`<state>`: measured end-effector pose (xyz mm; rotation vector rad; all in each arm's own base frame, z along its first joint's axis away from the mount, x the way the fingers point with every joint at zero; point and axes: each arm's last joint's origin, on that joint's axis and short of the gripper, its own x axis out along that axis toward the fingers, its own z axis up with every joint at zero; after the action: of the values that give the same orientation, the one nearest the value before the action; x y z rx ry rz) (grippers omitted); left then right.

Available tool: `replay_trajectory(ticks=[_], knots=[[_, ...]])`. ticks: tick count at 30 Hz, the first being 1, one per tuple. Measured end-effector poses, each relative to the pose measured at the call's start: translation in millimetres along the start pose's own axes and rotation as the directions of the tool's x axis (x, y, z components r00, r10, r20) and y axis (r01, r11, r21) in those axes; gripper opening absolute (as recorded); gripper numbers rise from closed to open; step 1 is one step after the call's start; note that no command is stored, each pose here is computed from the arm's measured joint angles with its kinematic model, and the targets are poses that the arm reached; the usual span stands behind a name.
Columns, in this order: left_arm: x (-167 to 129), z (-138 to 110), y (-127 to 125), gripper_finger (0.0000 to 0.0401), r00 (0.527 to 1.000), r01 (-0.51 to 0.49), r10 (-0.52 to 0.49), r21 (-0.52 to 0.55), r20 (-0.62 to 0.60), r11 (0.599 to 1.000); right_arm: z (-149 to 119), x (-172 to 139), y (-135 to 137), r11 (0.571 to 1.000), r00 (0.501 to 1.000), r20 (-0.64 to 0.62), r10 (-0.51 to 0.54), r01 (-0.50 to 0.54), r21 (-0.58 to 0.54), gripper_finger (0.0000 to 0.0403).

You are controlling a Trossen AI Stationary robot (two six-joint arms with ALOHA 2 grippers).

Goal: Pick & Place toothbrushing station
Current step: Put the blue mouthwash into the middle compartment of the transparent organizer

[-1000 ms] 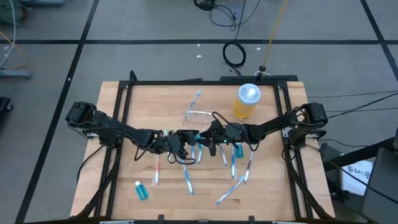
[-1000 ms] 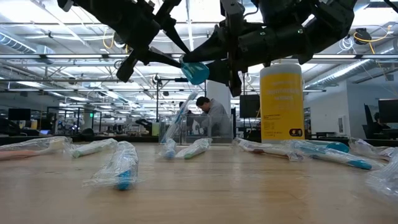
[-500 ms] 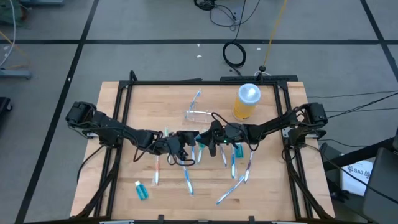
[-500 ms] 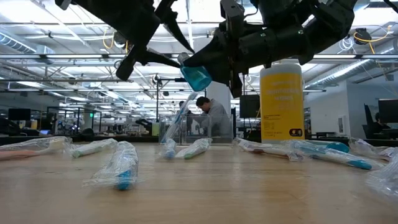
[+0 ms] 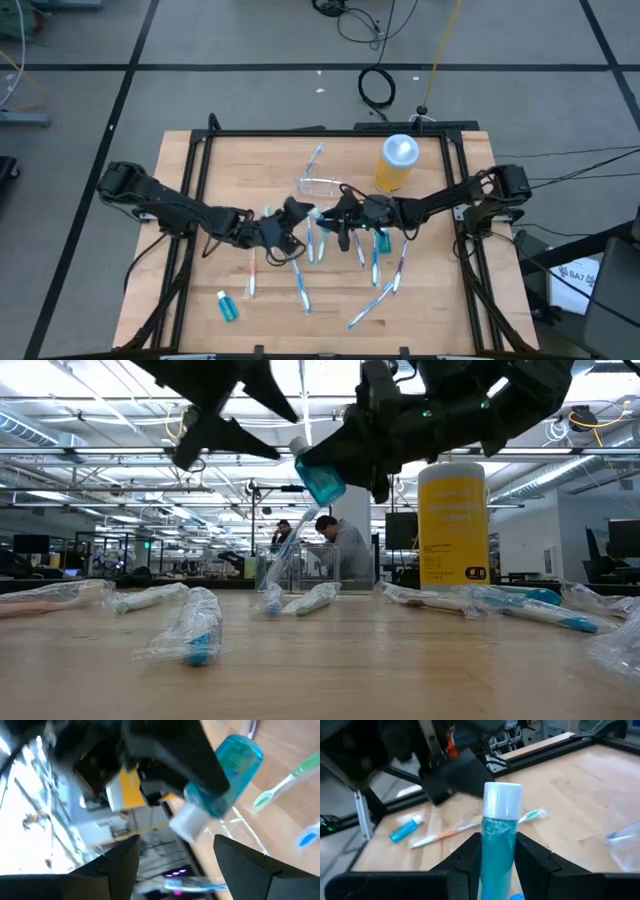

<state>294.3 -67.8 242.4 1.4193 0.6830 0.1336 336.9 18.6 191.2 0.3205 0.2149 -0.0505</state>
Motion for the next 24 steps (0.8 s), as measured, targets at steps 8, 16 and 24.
replay_trajectory(ticks=[8, 16, 24], knots=[[-32.3, -52.9, 34.2, 0.0248, 0.938, 0.318, -0.141, -0.629, 0.316, 0.709, 10.5, -20.6, 3.6, 0.992, 0.993, -0.108, -0.035, 0.022, -0.122, 0.0092], [-15.9, -91.4, 35.7, 0.025, 0.862, 0.499, -0.102, -0.792, 0.497, 0.352, 9.2, -21.6, 10.0, 0.977, 0.994, -0.11, -0.015, -0.009, -0.212, 0.0102], [15.4, -82.0, 17.1, 0.0251, 0.828, 0.528, 0.067, -0.813, 0.557, 0.245, 9.2, -21.6, 10.1, 0.978, 0.994, -0.11, -0.015, -0.008, -0.208, 0.01]])
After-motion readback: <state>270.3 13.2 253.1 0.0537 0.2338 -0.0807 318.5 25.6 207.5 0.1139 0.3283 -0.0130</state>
